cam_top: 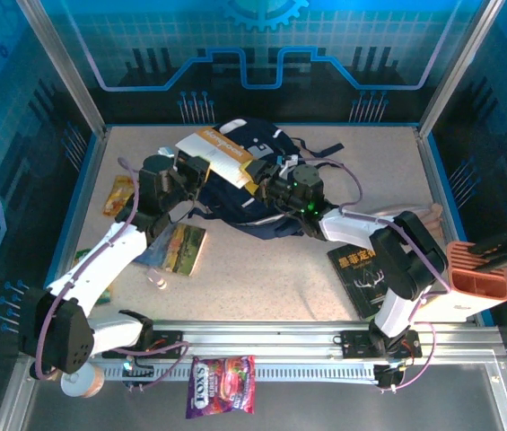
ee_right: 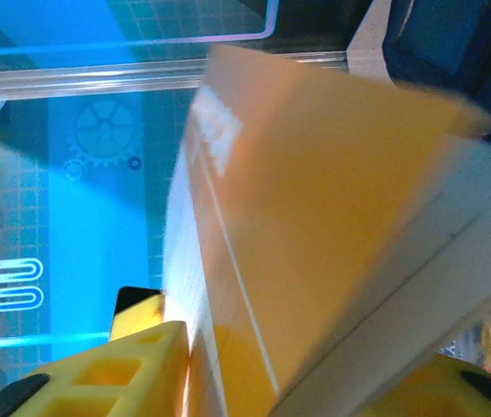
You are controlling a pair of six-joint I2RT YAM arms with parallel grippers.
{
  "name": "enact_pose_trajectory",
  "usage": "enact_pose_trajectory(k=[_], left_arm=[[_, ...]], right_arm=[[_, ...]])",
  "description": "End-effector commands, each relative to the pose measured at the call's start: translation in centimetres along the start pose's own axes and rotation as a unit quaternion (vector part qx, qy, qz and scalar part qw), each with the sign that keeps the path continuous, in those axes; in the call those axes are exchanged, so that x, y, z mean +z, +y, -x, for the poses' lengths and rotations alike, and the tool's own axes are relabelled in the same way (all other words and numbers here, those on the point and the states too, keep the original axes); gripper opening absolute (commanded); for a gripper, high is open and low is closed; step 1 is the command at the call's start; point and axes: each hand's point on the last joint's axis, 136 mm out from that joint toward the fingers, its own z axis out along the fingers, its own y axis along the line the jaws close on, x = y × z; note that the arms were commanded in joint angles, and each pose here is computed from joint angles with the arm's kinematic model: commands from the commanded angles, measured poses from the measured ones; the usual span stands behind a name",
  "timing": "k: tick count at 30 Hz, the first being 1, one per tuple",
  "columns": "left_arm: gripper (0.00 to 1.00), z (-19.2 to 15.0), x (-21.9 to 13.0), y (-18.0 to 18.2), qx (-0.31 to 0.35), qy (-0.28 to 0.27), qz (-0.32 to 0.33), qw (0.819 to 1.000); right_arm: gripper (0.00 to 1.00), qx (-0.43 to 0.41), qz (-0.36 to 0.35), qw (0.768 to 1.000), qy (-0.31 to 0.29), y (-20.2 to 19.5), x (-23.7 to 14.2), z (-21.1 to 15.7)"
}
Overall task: Pack the student bag
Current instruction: Pass the book, then open the student bag at the center of the table.
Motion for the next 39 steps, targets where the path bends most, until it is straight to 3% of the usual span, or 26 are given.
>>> enact_pose_trajectory(k=[1, 4, 8, 11, 16, 27, 33, 39], left_arm=[[0.03, -0.1, 0.1, 0.4, 0.009, 0.013, -0.002, 1.000], [0.15, -0.3, 0.2, 0.0, 0.048, 0.023, 0.000, 0.999], [0.45, -0.4, 0.2, 0.7, 0.118, 0.033, 0.030, 0.992], [0.62, -0.9, 0.5, 1.9, 0.170, 0.053, 0.055, 0.983], [0.79, -2.6, 1.7, 3.8, 0.267, 0.108, 0.097, 0.953], [0.88, -10.9, 7.1, 6.7, 0.470, 0.252, 0.140, 0.834], [0.88, -13.3, 10.4, 8.3, 0.512, 0.293, 0.177, 0.788], [0.86, -14.9, 12.6, 9.6, 0.554, 0.317, 0.225, 0.736]], right_arm=[[0.27, -0.029, 0.031, 0.999, 0.003, 2.5, 0.2, 0.3], [0.14, -0.033, 0.035, 0.999, 0.002, 2.7, -0.1, 0.7], [0.00, -0.055, 0.027, 0.998, -0.011, 2.9, -1.3, 1.9], [0.00, -0.079, 0.016, 0.996, -0.029, 2.9, -2.8, 3.2], [0.00, -0.130, -0.028, 0.990, -0.055, 1.9, -6.3, 5.4], [0.00, -0.174, -0.213, 0.949, -0.155, -3.0, -18.2, 10.7], [0.00, -0.178, -0.265, 0.926, -0.201, -3.5, -23.2, 11.8], [0.00, -0.179, -0.296, 0.913, -0.218, -3.7, -24.8, 12.1]])
